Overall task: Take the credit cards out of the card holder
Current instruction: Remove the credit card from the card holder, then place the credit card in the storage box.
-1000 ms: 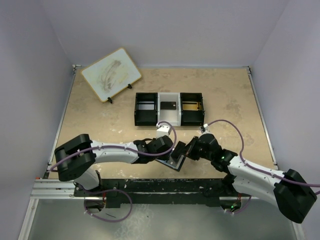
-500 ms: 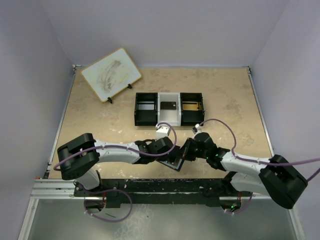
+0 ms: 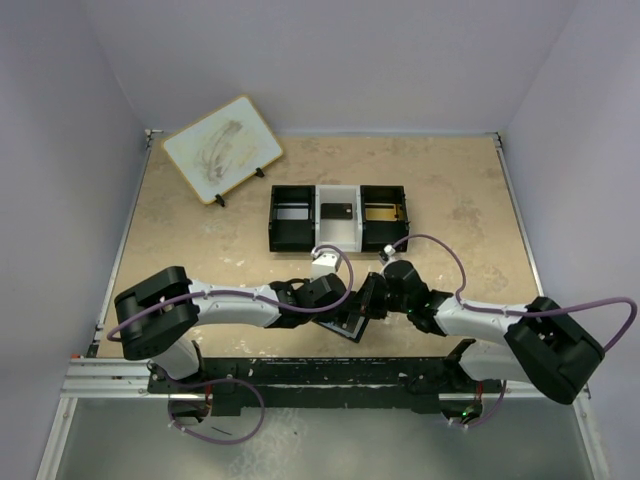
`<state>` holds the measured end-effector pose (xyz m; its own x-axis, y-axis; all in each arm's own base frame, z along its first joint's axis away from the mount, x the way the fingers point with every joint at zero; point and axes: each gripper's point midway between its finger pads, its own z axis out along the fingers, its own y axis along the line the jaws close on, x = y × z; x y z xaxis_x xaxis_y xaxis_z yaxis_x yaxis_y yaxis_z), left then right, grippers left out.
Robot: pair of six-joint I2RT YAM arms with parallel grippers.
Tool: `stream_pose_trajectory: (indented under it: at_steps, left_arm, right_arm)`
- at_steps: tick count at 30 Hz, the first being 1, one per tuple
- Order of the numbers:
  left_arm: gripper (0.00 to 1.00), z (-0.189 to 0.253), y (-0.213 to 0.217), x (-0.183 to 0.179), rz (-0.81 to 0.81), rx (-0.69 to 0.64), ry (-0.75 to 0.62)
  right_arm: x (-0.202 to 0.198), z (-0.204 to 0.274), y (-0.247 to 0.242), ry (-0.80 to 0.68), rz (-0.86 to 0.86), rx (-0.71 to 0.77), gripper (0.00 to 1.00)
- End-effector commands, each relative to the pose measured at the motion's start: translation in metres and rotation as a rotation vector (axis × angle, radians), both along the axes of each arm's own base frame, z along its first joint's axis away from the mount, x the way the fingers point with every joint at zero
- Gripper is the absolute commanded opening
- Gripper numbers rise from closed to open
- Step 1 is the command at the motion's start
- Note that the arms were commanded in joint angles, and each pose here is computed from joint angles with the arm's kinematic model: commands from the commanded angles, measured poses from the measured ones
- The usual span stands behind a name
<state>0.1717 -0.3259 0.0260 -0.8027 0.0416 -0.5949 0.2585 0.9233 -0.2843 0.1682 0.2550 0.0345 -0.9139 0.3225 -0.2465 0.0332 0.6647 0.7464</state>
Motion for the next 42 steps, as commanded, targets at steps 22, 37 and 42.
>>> stream_pose_trajectory:
  at_steps: [22,37,42]
  left_arm:
    - [0.22,0.082,0.037,0.024,0.127,-0.070,-0.221]
    - [0.62,0.153,0.170,0.079,0.425,0.059,-0.318]
    - [0.63,0.180,0.238,0.094,0.576,0.195,-0.330]
  right_arm:
    - [0.041,0.118,-0.036,-0.558,-0.122,0.014,0.00]
    - [0.076,0.202,-0.042,-1.126,-0.002,-0.206,0.00]
    - [0.088,0.216,-0.035,-1.233,0.079,-0.307,0.00]
